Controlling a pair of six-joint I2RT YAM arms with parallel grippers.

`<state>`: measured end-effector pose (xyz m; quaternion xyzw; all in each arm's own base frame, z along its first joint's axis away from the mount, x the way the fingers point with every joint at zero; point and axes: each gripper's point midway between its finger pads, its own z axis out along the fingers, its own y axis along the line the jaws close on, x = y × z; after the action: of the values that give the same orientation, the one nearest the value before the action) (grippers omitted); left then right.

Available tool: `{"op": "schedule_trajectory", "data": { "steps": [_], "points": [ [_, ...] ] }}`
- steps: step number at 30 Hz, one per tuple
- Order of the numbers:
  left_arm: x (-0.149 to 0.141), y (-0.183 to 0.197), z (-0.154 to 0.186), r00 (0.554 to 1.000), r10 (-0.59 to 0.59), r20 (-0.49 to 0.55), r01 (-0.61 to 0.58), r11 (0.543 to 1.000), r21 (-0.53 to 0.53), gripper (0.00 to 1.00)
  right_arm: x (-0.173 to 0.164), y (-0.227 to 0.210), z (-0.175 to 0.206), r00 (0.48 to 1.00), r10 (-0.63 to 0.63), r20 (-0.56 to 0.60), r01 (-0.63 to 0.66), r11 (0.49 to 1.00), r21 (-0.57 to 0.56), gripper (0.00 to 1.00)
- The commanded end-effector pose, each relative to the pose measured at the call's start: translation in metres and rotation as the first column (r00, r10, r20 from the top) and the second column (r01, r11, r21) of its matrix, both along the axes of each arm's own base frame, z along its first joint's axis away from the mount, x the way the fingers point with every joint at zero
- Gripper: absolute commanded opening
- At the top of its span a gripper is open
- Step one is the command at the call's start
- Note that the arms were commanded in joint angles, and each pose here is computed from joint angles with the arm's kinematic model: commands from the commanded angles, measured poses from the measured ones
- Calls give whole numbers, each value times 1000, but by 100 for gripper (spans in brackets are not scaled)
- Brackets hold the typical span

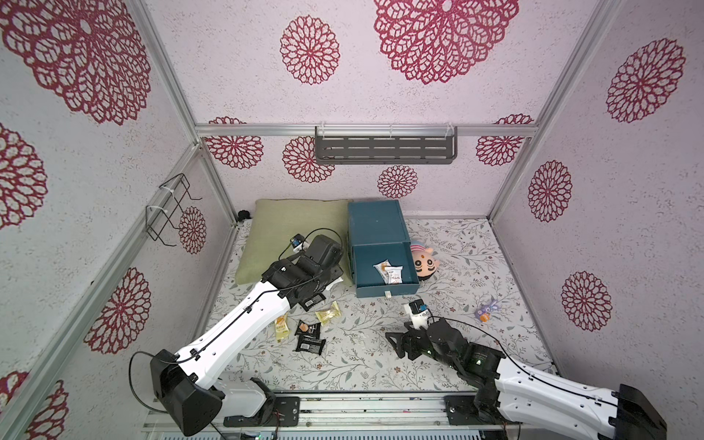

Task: Place the cookies into the drawer by color
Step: Place the cookie in the drawer.

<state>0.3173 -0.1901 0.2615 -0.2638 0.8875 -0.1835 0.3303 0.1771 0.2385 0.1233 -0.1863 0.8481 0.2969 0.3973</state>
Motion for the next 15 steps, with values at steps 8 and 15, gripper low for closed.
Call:
{"op": "schedule_trajectory", "data": {
  "steps": [8, 15],
  "points": [
    [19, -63, 24, 990, -133, 55, 133, 991, 6, 44, 0, 7, 7, 1000, 3, 2, -3, 999, 51, 83],
    [28, -98, 17, 975, -216, 49, 214, 976, 30, 43, 1, 7, 6, 1000, 0, 3, 0, 999, 47, 83]
  ]
}}
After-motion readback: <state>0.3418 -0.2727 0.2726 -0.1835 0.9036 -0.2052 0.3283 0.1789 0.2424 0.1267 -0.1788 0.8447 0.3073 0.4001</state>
